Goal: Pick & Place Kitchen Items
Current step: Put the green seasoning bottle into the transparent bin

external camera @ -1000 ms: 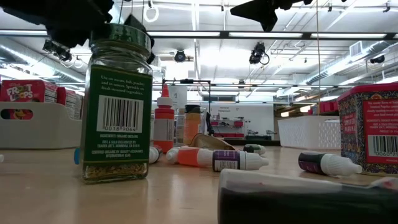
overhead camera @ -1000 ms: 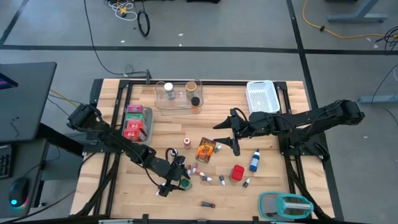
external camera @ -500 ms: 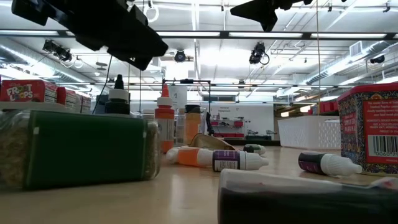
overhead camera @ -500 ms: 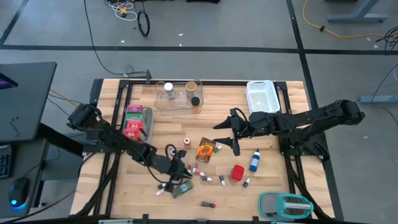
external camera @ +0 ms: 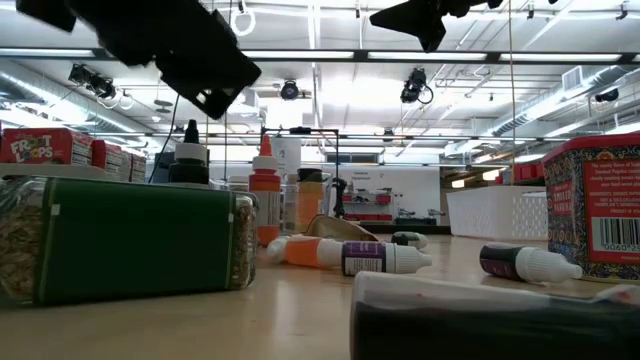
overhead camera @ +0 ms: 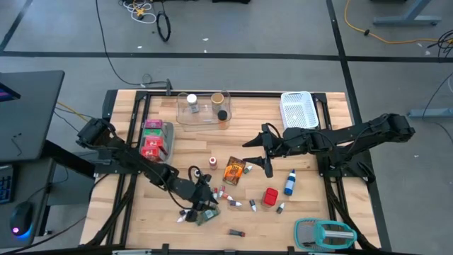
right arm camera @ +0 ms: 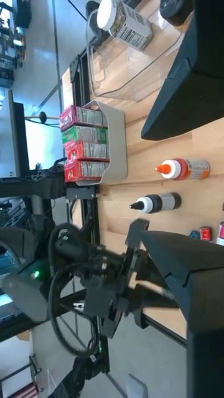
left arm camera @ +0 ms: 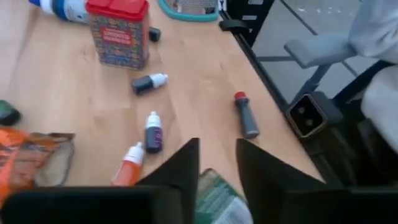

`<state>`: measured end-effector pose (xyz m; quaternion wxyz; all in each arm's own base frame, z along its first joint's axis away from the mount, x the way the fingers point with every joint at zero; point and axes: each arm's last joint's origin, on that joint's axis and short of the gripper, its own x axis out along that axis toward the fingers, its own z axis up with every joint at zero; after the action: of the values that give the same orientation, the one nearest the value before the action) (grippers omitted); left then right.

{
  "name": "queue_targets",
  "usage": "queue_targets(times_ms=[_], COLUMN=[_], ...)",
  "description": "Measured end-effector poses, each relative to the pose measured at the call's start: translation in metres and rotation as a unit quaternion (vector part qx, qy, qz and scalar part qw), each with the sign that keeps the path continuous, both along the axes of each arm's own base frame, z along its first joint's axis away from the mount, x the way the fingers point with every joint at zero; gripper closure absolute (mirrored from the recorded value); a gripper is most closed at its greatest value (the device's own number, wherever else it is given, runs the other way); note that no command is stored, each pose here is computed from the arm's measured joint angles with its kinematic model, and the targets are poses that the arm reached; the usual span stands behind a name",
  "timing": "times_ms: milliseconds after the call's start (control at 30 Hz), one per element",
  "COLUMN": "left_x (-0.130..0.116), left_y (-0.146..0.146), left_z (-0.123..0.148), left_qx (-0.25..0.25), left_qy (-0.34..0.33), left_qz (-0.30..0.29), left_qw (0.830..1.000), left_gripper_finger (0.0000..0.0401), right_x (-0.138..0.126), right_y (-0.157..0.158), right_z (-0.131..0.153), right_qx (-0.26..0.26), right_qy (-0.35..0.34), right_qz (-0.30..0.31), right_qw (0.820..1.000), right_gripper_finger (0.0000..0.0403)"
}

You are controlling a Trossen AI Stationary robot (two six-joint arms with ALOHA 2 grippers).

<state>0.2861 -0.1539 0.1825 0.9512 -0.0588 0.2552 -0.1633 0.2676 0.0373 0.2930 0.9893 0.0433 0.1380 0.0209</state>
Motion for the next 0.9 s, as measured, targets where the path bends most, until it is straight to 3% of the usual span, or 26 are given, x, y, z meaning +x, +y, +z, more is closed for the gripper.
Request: queue_targets(times_ms=[100,200,300,467,567,700,900], left_x=[0.002,0.002,-0.002,-0.01,-0.013,-0.016,-0.017], left_y=[-0.009,-0.02,-0.028,-0.041,-0.05,-0.064,-0.077], left_z=[0.01,0.026,0.041,0.05,0.044,0.024,-0.012], left_qx=[-0.003,0.028,0.036,-0.066,-0.11,-0.129,-0.122], left_qy=[0.038,0.079,0.119,0.155,0.178,0.215,0.286], left_qz=[0.015,0.047,0.108,0.197,0.221,0.243,0.248], left_qw=[0.999,0.995,0.986,0.966,0.953,0.937,0.917], left_gripper_finger=[0.0237,0.0201,0.0174,0.0147,0.0141,0.0141,0.0141], right_x=[0.0,0.0,0.001,0.001,0.002,0.002,0.003], right_y=[0.0,0.0,0.0,0.0,0.0,0.0,0.0], right_z=[0.001,0.002,0.003,0.005,0.006,0.01,0.018], right_qx=[-0.008,-0.03,-0.05,-0.086,-0.112,-0.155,-0.217], right_qy=[-0.004,-0.011,-0.02,-0.03,-0.038,-0.063,-0.103], right_qz=[0.002,0.008,0.013,0.021,0.027,0.035,0.038], right_qw=[1.0,0.999,0.998,0.996,0.993,0.985,0.97], right_gripper_finger=[0.0142,0.0142,0.0142,0.0142,0.0142,0.0142,0.0142])
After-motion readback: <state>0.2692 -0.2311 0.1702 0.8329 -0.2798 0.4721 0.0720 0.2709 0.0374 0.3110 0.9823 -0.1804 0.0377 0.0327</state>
